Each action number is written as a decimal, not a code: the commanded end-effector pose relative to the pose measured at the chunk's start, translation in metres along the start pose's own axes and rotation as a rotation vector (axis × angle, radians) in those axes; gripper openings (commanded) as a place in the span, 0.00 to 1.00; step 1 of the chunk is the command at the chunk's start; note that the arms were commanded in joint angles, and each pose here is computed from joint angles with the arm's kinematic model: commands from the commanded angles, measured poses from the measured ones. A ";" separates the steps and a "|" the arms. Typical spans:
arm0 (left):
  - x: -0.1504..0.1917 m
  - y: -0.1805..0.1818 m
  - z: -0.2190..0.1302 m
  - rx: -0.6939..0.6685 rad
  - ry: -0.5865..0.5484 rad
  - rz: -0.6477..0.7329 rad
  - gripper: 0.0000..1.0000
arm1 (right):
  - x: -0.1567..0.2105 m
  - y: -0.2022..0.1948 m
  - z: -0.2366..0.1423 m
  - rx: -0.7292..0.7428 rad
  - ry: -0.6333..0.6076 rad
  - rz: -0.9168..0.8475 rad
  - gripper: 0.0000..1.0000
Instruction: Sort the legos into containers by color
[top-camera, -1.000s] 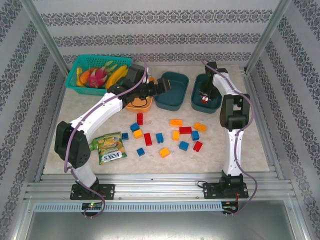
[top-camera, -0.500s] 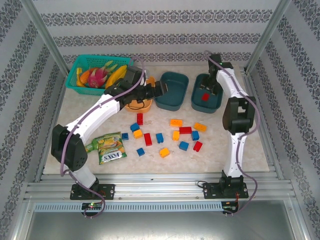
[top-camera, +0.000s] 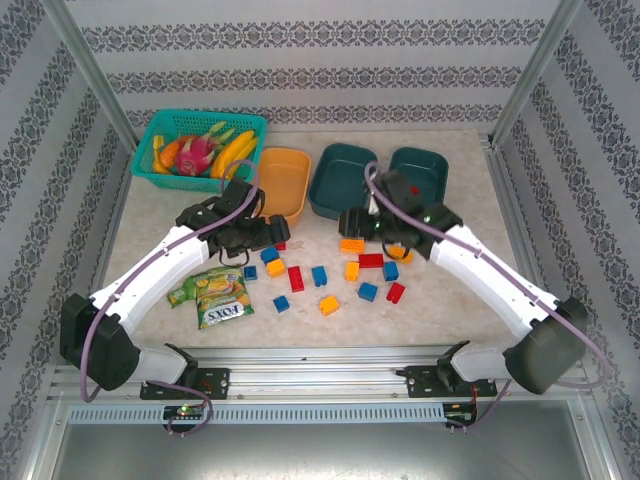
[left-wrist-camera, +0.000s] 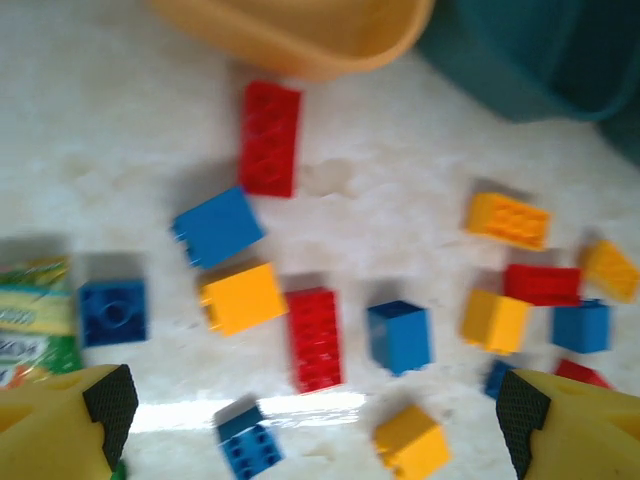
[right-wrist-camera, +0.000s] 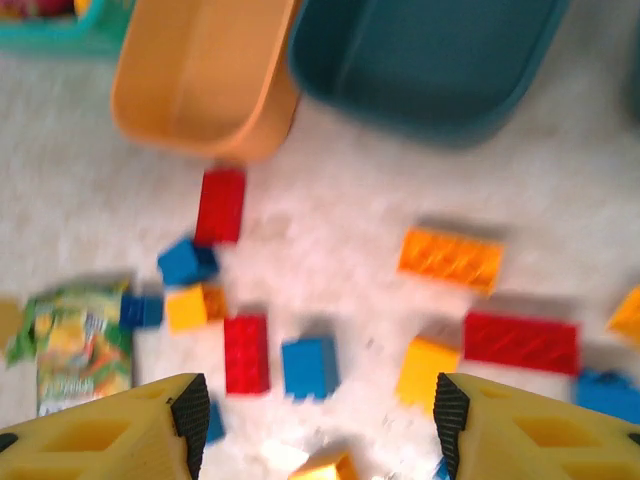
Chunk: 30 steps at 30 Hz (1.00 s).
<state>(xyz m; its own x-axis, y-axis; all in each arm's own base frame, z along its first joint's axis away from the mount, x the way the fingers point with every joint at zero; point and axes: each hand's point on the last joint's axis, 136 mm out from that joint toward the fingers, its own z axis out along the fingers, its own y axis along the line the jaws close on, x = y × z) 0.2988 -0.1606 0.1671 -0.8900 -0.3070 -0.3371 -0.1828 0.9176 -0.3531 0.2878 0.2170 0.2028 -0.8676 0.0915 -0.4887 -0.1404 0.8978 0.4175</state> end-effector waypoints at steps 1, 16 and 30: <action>0.009 0.035 0.008 -0.111 0.037 -0.068 0.93 | 0.029 0.020 0.005 -0.119 0.008 0.030 0.64; -0.007 0.033 0.079 -0.188 0.256 0.292 0.90 | 0.073 0.016 0.017 -0.098 0.086 0.011 0.65; 0.002 0.034 0.114 -0.201 0.251 -0.094 0.79 | 0.069 0.011 0.018 -0.103 0.096 0.016 0.66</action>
<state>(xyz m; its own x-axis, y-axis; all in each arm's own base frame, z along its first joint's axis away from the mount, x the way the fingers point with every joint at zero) 0.3337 -0.1567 0.0610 -0.9615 -0.2564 -0.0988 -0.2396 0.9583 -0.1556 0.2347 0.2410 0.1584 -0.9122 0.0645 -0.4045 -0.1568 0.8573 0.4903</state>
